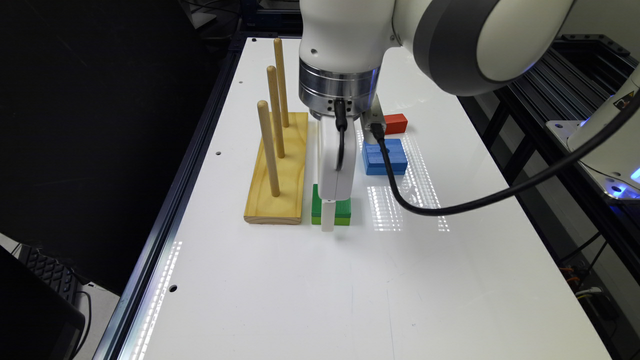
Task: Pick up green block.
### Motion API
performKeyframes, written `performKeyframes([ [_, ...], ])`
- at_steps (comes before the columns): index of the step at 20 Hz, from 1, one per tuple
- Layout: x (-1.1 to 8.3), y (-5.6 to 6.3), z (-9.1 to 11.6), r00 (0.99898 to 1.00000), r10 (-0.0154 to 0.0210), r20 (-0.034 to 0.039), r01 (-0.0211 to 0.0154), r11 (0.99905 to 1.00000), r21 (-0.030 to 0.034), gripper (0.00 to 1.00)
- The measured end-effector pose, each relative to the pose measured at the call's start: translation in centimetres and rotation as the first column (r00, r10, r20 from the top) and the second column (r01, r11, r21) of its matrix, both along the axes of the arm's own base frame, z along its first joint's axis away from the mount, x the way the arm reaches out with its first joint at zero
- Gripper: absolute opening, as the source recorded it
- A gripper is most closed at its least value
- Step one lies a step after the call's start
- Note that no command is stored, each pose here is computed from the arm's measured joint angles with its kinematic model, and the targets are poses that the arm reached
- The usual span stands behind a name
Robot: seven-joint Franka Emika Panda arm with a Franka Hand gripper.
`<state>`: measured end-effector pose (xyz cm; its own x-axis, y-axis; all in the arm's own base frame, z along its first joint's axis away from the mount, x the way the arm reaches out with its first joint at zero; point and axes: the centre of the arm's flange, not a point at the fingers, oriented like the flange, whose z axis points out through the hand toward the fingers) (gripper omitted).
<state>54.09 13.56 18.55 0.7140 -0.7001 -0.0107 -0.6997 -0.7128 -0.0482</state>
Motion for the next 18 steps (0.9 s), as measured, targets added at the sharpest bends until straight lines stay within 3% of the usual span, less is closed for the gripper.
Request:
performKeyframes([
  [2, -0.08, -0.02, -0.93, 1.0, -0.0005, -0.0029, 0.0005, 1.0, 0.0006, 1.0],
  [4, 0.16, 0.05, -1.25, 1.0, -0.0003, 0.0028, 0.0003, 0.999998, 0.0022, 1.0],
  [6, 0.24, 0.06, -1.29, 0.99999, -0.0006, 0.004, 0.0006, 0.999996, 0.0026, 1.0],
  [7, 0.24, 0.06, -1.3, 0.99999, -0.0005, 0.0038, 0.0005, 0.999996, 0.0026, 0.0],
  [18, 0.22, 0.02, -1.13, 1.0, -0.0007, 0.001, 0.0007, 0.999999, 0.0016, 0.0],
])
